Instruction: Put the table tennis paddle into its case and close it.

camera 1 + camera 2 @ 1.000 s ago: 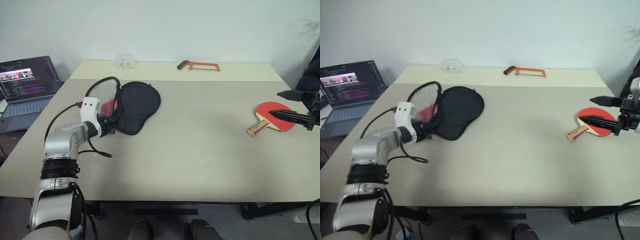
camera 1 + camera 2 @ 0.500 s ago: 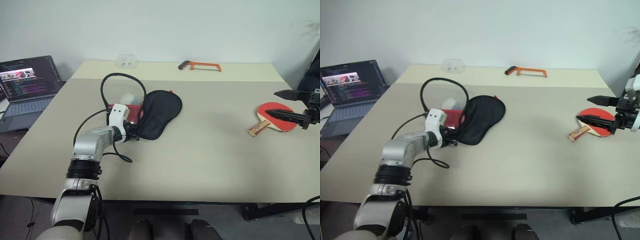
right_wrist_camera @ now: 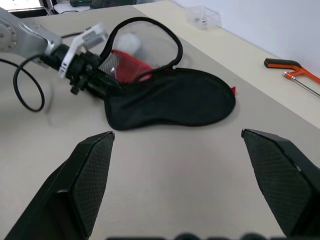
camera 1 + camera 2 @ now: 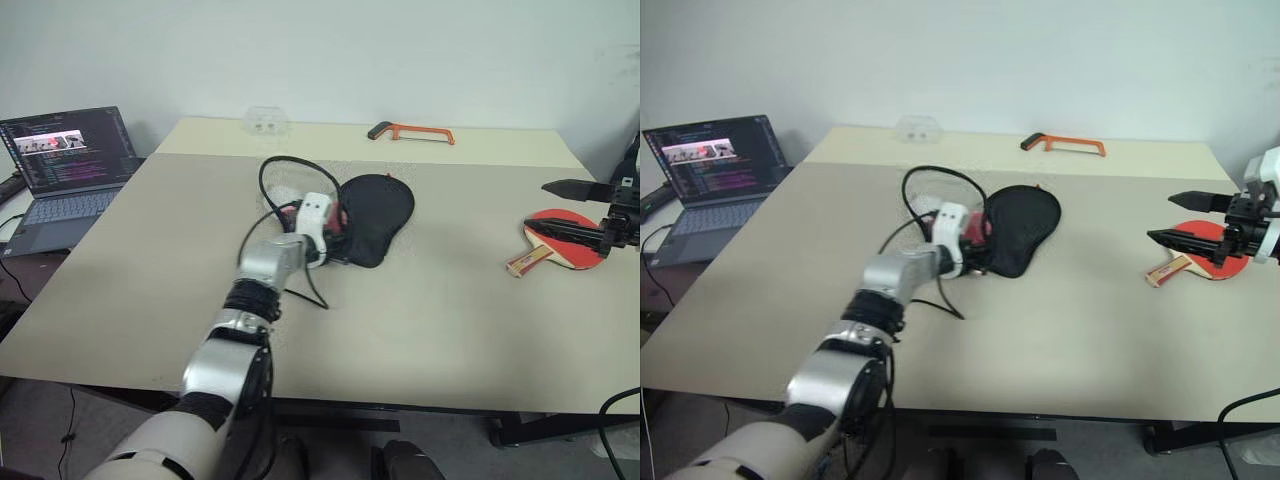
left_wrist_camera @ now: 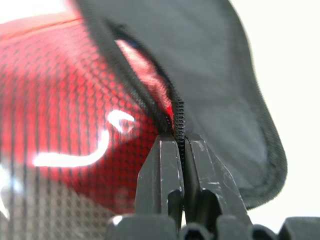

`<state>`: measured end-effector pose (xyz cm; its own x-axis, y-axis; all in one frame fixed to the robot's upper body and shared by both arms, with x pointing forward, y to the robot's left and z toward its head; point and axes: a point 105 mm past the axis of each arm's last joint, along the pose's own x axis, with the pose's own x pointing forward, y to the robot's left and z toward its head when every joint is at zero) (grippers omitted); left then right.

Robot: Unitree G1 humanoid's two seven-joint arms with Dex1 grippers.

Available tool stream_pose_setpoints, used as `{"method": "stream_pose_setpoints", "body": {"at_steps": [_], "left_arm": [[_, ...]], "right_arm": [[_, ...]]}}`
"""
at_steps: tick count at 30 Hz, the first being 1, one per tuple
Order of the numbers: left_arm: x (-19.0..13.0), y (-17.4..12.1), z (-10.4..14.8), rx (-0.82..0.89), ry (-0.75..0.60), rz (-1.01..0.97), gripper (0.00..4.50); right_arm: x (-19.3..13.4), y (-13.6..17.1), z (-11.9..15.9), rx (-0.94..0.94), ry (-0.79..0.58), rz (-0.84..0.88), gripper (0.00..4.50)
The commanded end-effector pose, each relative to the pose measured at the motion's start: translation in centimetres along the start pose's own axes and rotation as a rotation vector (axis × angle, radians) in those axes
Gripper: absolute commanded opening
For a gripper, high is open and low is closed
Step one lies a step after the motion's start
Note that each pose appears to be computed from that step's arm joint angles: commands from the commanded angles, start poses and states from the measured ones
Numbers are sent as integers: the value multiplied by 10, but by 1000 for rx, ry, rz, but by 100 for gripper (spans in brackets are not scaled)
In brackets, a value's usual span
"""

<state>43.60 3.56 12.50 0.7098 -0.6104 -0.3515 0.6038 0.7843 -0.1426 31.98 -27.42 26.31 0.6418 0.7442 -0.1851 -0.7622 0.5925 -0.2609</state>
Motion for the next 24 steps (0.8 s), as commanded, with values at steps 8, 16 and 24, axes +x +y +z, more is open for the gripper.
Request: {"method": "stream_pose_setpoints", "body": {"at_steps": [8,16,24], "left_arm": [[32,-59,24,60,-61,-100,2],[38,-74,28,184,-41,-157,2],[37,-62,29,271,-18,-106,2]], "right_arm": [[-5,3,14,-58,-17,-3,450],[0,5,14,-57,-27,8,450],[4,6,12,-54,-37,11,450]]}}
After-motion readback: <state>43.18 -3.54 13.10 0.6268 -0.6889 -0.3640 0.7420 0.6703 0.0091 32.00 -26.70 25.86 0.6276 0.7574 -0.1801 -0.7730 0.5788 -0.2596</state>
